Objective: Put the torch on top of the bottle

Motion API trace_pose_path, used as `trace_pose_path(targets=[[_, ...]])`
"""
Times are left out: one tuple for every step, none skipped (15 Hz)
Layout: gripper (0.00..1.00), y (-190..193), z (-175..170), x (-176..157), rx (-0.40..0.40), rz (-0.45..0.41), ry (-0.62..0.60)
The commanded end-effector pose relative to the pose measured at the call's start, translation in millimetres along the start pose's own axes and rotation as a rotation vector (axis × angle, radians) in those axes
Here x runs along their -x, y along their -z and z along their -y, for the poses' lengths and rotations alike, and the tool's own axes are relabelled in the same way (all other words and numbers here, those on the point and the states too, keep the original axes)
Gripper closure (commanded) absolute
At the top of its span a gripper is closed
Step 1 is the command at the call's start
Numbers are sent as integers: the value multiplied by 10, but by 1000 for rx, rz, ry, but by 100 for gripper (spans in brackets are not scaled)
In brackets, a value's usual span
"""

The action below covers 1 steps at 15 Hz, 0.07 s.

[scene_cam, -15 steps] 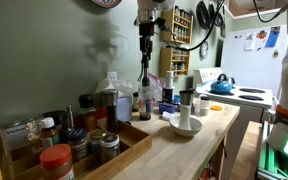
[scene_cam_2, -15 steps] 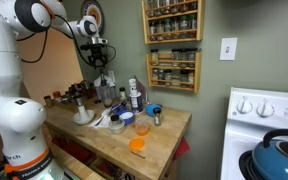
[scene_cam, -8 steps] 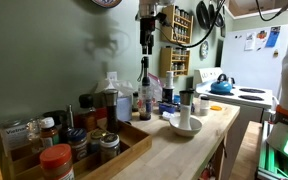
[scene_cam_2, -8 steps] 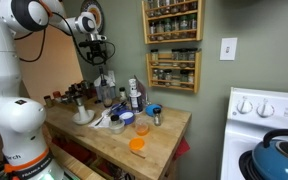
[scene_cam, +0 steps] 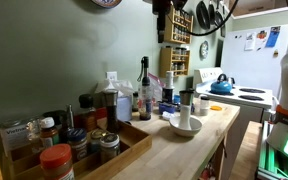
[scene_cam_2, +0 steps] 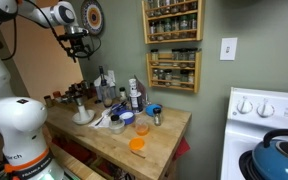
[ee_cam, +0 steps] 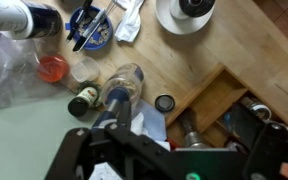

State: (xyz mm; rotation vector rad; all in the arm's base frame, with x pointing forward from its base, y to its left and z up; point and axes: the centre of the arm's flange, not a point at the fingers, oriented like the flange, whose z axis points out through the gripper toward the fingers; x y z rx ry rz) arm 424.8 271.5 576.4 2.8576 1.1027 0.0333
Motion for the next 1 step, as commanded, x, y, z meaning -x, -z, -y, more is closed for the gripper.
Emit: trace_pose_path(targets=[[0,-53,120,78,-2,-10,33]])
